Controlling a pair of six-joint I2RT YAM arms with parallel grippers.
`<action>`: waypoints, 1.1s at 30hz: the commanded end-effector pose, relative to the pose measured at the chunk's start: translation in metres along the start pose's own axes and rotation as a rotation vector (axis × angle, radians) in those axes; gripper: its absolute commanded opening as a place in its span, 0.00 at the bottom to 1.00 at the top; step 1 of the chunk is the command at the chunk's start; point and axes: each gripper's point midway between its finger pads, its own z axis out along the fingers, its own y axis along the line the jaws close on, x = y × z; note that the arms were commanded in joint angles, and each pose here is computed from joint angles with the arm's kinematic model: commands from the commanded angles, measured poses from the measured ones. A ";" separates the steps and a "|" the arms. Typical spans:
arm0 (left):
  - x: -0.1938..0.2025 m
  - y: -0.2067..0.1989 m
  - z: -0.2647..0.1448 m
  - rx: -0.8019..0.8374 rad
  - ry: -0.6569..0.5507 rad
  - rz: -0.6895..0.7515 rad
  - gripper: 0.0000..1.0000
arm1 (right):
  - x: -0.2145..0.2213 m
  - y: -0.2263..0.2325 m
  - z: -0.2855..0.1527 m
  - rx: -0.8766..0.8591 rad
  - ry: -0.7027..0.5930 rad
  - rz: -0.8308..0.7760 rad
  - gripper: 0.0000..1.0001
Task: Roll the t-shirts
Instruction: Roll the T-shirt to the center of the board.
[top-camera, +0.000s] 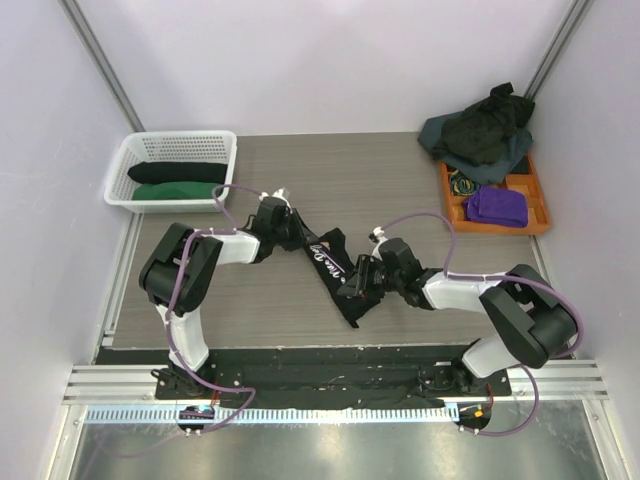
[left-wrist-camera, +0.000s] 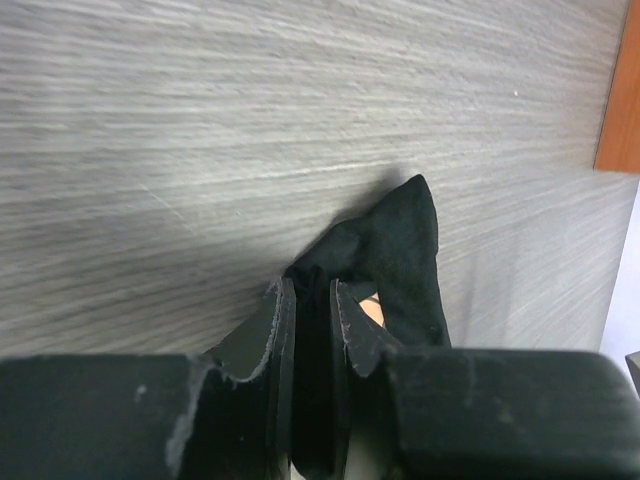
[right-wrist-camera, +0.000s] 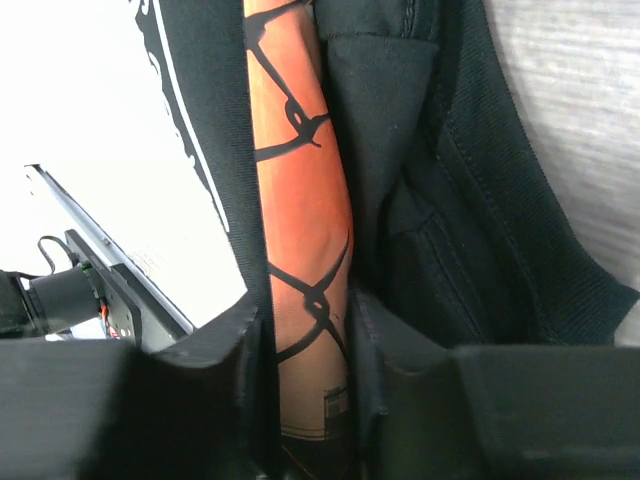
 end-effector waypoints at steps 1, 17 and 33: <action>-0.022 0.011 -0.002 -0.065 -0.080 0.026 0.00 | 0.043 -0.025 -0.011 0.073 0.125 0.042 0.29; -0.026 0.006 -0.007 -0.079 -0.083 0.052 0.00 | 0.061 -0.036 -0.023 0.084 0.155 0.042 0.52; -0.022 -0.007 -0.007 -0.060 -0.062 0.083 0.00 | 0.051 -0.036 -0.061 0.189 0.095 -0.038 0.63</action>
